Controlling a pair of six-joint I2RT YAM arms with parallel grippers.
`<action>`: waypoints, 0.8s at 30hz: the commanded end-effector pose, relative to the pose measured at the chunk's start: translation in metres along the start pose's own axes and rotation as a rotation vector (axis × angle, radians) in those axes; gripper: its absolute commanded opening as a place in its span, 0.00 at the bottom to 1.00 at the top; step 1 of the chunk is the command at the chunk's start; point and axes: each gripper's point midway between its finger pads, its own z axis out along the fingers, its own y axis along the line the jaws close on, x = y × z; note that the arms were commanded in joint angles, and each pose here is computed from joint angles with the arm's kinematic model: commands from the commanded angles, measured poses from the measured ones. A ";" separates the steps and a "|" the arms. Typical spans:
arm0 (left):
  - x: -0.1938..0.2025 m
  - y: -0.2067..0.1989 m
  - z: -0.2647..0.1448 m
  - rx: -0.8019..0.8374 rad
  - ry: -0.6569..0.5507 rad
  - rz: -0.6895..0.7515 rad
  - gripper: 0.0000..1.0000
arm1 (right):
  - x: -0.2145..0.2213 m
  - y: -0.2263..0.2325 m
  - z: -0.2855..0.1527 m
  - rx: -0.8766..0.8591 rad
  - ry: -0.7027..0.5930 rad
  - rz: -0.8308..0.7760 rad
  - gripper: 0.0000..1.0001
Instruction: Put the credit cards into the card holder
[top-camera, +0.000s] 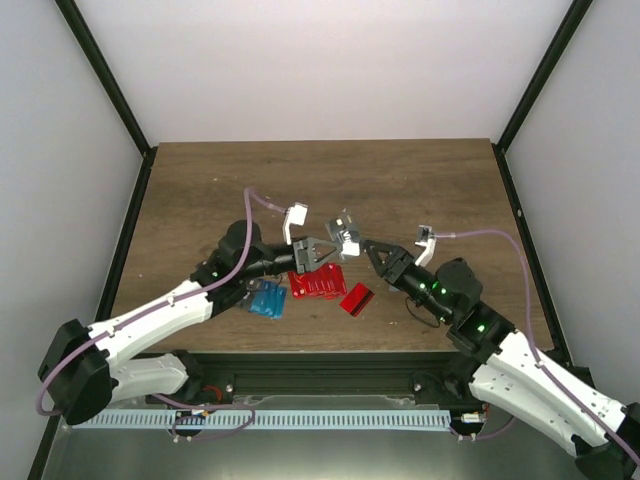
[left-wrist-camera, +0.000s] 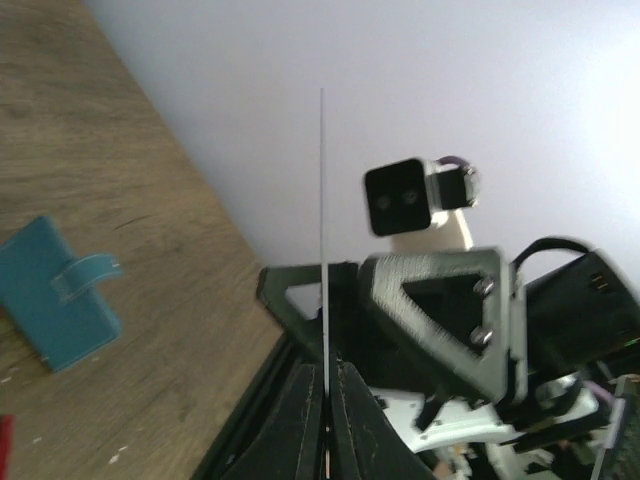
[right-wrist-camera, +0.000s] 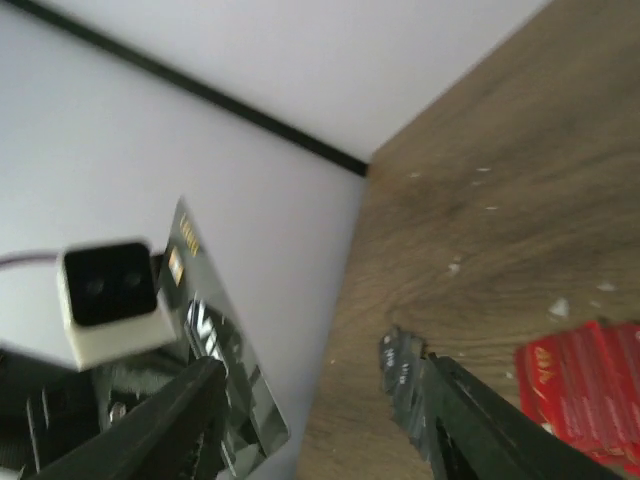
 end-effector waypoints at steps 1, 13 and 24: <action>0.015 0.035 -0.013 -0.152 0.011 0.036 0.04 | -0.009 -0.068 -0.029 0.454 -0.008 -0.109 0.62; 0.053 0.085 -0.028 -0.305 0.091 0.043 0.04 | -0.006 -0.172 -0.052 0.838 0.127 -0.147 0.91; 0.055 0.089 -0.044 -0.366 0.093 0.101 0.04 | -0.018 -0.196 -0.010 0.681 0.223 -0.151 0.83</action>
